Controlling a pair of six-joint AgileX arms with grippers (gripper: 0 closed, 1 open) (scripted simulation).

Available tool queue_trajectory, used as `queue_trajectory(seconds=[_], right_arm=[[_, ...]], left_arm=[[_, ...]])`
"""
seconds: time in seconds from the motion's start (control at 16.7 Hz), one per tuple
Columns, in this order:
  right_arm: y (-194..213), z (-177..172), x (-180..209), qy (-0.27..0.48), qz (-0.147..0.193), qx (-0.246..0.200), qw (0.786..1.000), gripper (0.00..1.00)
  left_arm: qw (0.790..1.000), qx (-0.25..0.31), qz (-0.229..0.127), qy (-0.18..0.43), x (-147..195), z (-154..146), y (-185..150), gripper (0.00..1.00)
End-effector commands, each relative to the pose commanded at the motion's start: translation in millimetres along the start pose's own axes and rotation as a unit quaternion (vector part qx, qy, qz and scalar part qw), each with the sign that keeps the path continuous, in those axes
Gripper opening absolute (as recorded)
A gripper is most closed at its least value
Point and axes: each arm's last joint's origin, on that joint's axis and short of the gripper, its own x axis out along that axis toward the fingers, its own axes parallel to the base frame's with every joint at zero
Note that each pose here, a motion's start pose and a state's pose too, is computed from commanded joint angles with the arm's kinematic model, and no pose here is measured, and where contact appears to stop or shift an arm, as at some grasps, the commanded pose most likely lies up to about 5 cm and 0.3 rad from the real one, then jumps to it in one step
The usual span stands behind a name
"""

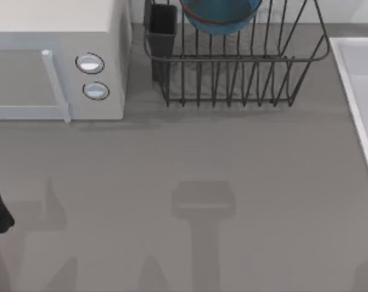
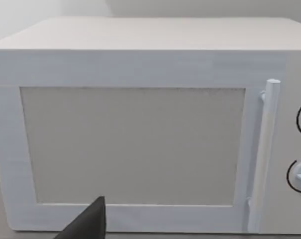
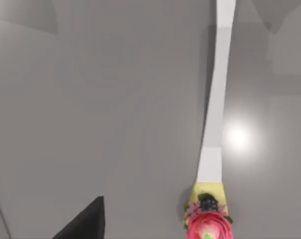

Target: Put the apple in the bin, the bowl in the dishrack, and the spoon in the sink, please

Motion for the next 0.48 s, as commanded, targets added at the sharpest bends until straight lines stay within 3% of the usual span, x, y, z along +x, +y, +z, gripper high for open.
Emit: queue_trajectory(seconds=[0.24,0.48], right_arm=[[0.1,1.1,0.8,0.0,-0.001,-0.001,1.0,1.0],[-3.5,-0.9,27.0,-0.001,0.001,0.0,1.0,1.0]], left_arm=[[1.0,0.0,0.0,0.0,0.0,0.0,0.0,1.0],[1.0,0.0,0.0,0.0,0.0,0.0,0.0,1.0]])
